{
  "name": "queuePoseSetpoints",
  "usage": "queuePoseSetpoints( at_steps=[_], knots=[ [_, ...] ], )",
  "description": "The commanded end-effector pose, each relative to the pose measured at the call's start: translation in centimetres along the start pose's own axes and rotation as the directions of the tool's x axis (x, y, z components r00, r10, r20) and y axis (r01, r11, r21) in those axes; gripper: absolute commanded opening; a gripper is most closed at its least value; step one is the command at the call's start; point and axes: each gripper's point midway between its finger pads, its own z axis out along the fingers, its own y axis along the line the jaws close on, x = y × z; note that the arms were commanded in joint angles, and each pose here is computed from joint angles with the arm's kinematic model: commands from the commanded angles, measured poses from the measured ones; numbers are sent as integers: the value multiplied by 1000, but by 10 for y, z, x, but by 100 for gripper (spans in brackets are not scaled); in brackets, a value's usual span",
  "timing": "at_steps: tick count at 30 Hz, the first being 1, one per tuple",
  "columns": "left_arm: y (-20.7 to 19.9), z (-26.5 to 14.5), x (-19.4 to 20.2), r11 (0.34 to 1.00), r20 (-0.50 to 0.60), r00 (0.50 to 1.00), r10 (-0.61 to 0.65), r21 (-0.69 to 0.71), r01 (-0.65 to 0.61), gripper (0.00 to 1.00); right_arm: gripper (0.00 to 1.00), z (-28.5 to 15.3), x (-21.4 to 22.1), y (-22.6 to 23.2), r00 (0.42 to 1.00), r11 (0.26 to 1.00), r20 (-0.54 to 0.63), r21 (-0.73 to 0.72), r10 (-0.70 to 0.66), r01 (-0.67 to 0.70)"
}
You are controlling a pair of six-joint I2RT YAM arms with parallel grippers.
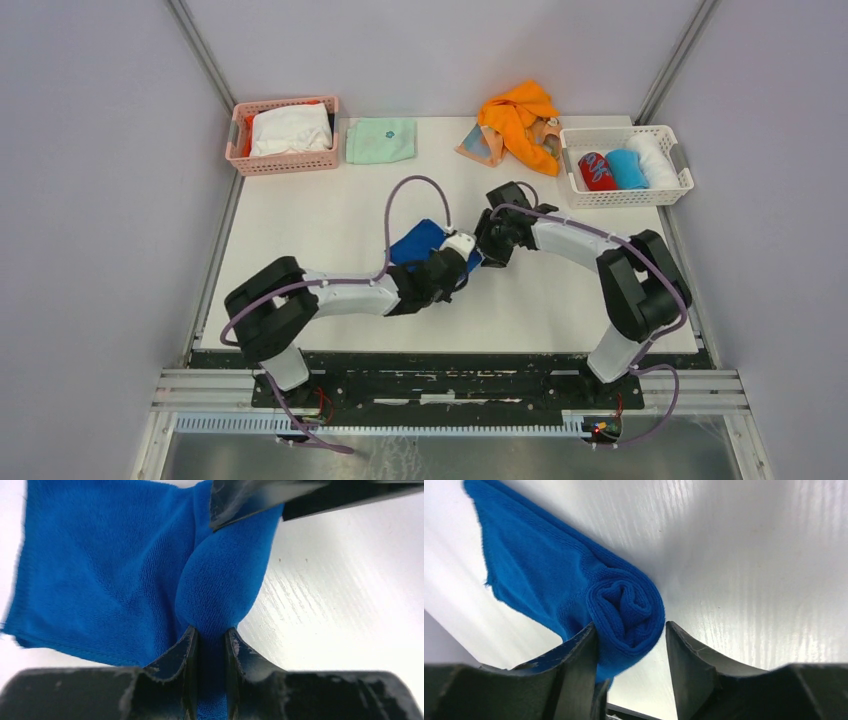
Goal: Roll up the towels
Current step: Roll the towel at the center of the board.
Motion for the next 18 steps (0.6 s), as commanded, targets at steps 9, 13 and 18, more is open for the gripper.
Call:
queuePoseSetpoints(
  at_steps=[9,13,18],
  knots=[
    [10,5,21,718,-362,775,-517,309,623,16,74,-27,-17,36,988,932,137,-363,66,-12],
    [15,12,32,615,-451,670,-590,287,734,16,76,-22,-13,45,988,906,132,-422,80,-17],
    [18,15,45,537,-508,584,-633,256,804,16,77,-5,-8,51,991,898,110,-438,82,-26]
  ],
)
